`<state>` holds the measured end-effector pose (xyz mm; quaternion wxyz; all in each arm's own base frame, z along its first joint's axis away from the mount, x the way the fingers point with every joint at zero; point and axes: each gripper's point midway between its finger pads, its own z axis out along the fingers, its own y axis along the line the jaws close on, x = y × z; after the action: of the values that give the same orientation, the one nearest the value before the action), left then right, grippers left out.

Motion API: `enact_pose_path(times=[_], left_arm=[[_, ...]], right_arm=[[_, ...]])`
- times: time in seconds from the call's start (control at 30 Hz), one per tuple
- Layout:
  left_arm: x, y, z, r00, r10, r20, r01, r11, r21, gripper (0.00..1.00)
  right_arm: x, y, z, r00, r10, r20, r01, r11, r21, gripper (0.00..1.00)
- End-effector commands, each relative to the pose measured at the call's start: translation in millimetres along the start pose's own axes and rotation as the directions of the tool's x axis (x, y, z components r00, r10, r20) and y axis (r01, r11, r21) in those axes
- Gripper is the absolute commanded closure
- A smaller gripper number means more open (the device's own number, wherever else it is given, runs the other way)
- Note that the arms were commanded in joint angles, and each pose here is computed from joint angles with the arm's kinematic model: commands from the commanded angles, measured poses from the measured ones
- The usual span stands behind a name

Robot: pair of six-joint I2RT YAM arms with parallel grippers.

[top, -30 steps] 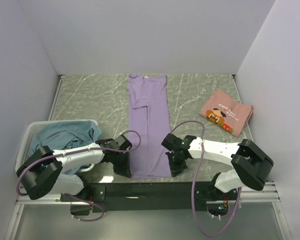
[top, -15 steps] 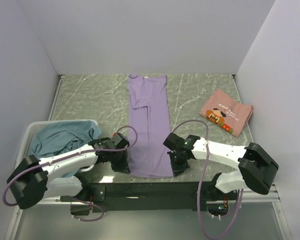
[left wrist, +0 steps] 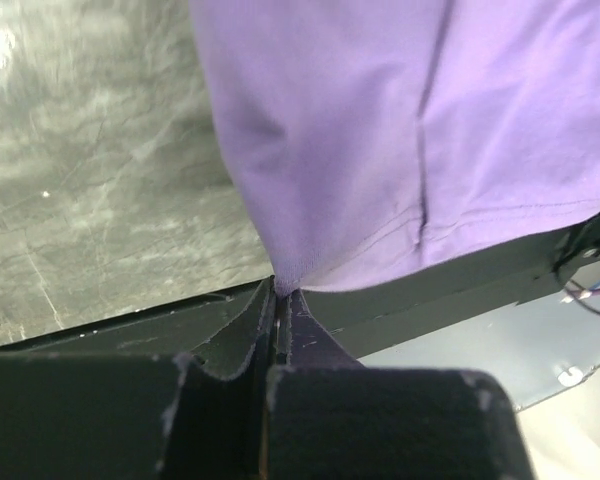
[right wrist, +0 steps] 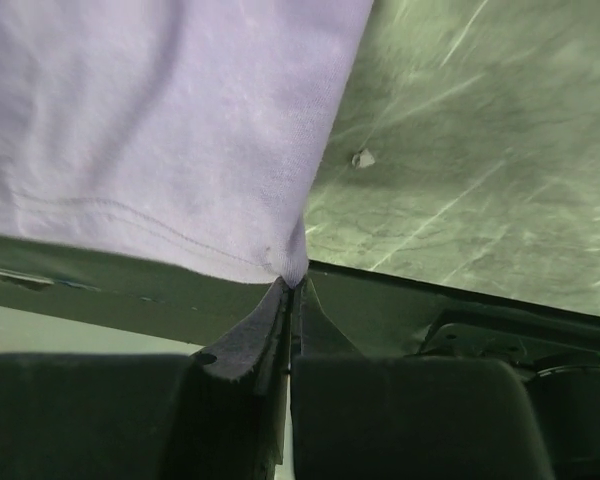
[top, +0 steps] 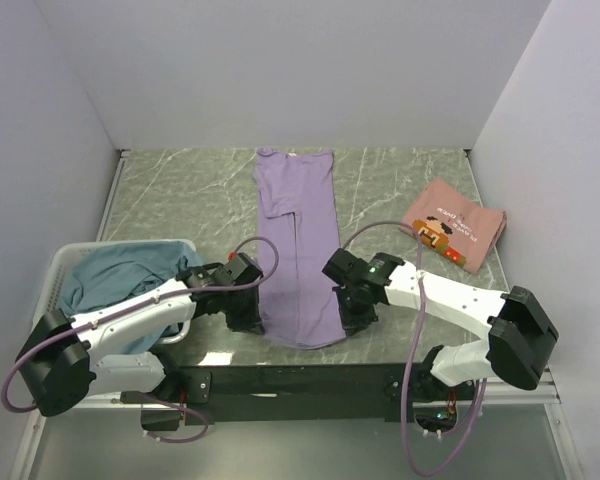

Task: Fold and stack the t-shirts
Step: Fold the tshirt

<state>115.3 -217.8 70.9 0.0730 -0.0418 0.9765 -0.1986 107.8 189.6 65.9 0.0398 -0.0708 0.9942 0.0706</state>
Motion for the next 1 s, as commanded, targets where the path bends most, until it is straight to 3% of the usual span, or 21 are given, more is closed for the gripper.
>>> enact_pose_path(times=[0.0, 0.5, 0.97], left_arm=[[-18, -12, -10, 0.998, 0.036, 0.058, -0.036, 0.999, -0.005, 1.00], [-96, -28, -12, 0.982, 0.078, 0.173, -0.071, 0.997, -0.042, 1.00], [-200, -27, -3, 0.960, 0.058, 0.273, -0.041, 0.997, -0.066, 1.00]], right_arm=[[-25, -3, -25, 0.995, 0.041, 0.092, -0.042, 0.999, 0.009, 1.00], [-122, -13, -46, 0.962, 0.122, 0.243, -0.131, 0.991, 0.023, 1.00], [-234, -22, -48, 0.929, 0.155, 0.335, -0.179, 0.983, 0.042, 1.00]])
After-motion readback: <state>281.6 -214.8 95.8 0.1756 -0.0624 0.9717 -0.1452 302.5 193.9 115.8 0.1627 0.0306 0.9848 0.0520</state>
